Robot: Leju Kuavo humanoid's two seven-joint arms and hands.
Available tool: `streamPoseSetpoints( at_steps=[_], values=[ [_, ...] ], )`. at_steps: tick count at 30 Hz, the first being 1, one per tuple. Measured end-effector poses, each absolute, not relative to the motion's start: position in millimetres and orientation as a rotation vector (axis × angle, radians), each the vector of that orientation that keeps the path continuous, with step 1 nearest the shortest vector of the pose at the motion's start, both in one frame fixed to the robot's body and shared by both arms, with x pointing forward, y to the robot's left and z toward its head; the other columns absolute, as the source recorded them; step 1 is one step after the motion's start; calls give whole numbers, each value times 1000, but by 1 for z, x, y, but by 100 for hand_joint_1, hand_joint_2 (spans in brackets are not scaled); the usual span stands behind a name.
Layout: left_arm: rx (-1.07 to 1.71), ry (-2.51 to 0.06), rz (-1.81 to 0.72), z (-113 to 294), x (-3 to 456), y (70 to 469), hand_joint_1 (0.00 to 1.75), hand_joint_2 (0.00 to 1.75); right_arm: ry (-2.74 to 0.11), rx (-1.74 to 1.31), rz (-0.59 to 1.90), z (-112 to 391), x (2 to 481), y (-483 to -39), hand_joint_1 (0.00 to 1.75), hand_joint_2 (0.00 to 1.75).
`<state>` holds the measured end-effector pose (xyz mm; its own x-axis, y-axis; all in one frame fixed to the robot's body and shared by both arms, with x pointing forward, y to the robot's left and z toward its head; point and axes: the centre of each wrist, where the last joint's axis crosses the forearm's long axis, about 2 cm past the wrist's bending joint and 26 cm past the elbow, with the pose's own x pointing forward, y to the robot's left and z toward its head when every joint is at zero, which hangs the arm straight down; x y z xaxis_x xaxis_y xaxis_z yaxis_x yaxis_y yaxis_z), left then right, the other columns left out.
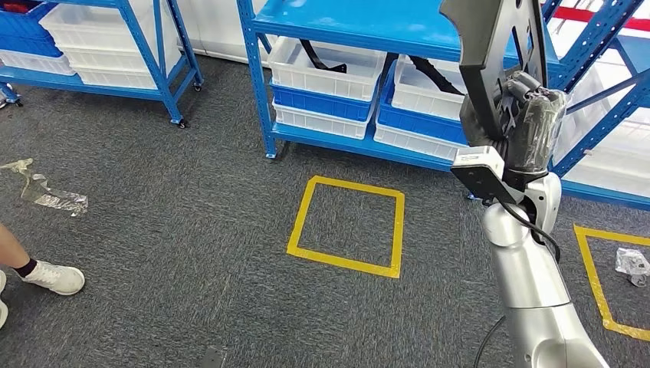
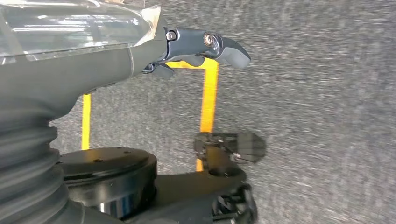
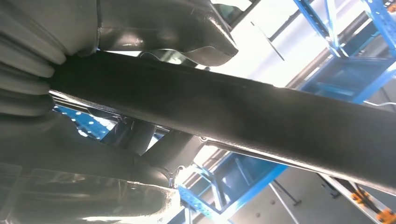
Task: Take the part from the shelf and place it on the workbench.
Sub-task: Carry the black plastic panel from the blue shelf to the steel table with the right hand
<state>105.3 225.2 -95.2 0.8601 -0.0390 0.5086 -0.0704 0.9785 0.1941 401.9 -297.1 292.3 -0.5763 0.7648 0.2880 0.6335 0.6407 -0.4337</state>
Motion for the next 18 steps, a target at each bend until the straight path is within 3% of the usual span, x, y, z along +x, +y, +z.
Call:
streamPoseSetpoints(
  at_steps=[18],
  values=[
    [207, -534, 43, -96, 104, 228, 0, 175, -2381, -1059, 429, 286, 408, -292, 175, 175]
  ],
)
